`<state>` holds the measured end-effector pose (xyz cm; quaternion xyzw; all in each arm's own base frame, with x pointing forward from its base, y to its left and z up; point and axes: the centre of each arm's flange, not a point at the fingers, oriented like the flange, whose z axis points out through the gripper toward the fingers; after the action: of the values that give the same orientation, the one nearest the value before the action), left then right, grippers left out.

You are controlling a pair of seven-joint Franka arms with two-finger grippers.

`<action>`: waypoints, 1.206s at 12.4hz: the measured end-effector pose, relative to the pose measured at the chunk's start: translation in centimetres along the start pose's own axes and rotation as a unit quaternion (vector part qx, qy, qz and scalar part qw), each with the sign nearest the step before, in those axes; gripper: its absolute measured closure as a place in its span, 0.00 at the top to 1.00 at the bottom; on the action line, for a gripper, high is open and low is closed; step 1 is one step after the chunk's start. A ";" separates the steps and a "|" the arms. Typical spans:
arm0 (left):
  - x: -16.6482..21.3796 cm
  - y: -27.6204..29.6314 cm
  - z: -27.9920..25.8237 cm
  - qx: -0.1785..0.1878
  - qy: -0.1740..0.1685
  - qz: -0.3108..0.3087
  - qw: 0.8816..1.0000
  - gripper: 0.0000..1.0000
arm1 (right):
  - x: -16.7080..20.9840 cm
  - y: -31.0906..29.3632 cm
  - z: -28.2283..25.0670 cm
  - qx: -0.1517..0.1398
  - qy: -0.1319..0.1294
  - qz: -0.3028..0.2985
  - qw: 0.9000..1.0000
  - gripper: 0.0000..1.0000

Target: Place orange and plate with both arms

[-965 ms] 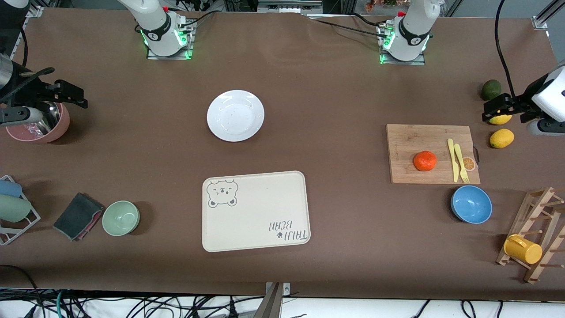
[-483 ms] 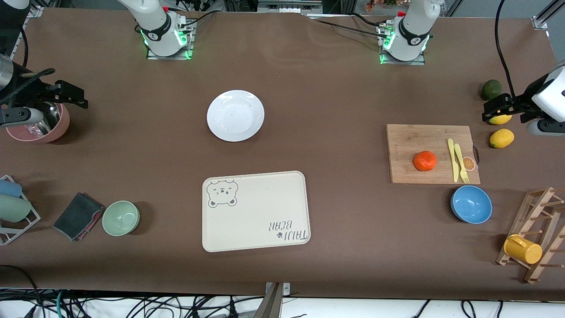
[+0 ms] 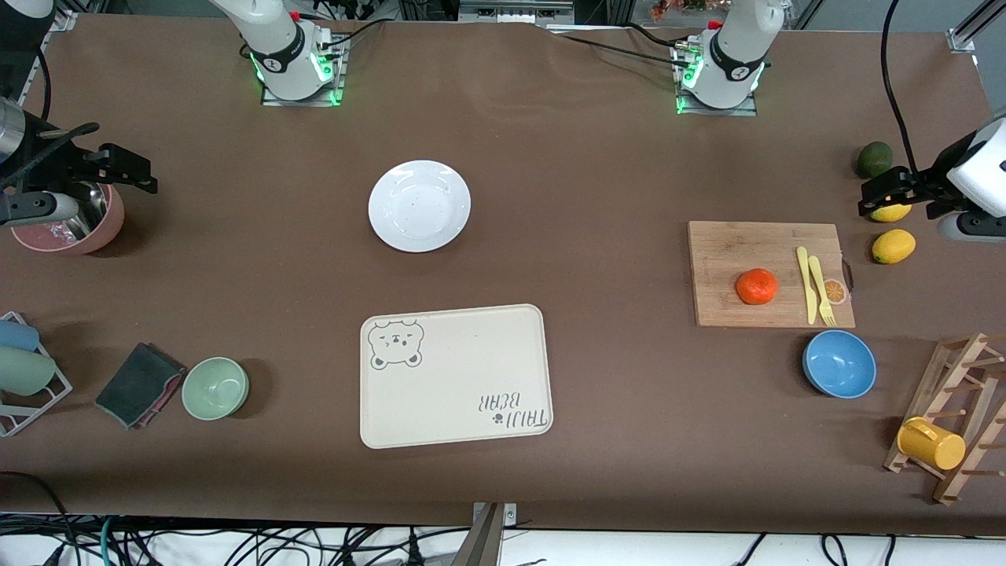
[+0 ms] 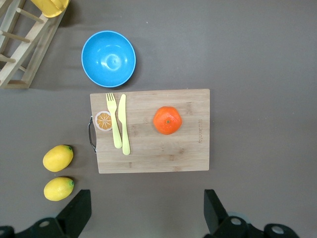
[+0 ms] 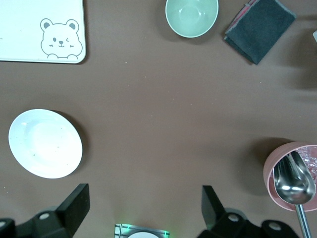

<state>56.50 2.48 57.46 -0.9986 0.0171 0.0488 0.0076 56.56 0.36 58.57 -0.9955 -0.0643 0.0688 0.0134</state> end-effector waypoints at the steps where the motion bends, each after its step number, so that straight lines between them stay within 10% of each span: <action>1: 0.0 0.0 0.0 0.000 0.000 0.000 1.000 1.00 | 0.0 0.0 0.0 0.000 0.000 0.000 1.000 1.00; 10: 1.2 0.3 2.5 0.000 -0.025 0.003 1.000 1.00 | 0.0 0.0 0.2 0.000 -0.003 0.000 1.000 1.00; 15: 5.1 0.4 13.3 0.001 -0.116 -0.010 0.993 1.00 | 0.0 0.0 0.3 0.001 -0.004 0.000 1.000 1.00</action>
<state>60.27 2.18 43.69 -0.9864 0.0062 0.1642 0.0107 56.53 0.36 58.29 -0.9952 -0.0642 0.0729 0.0136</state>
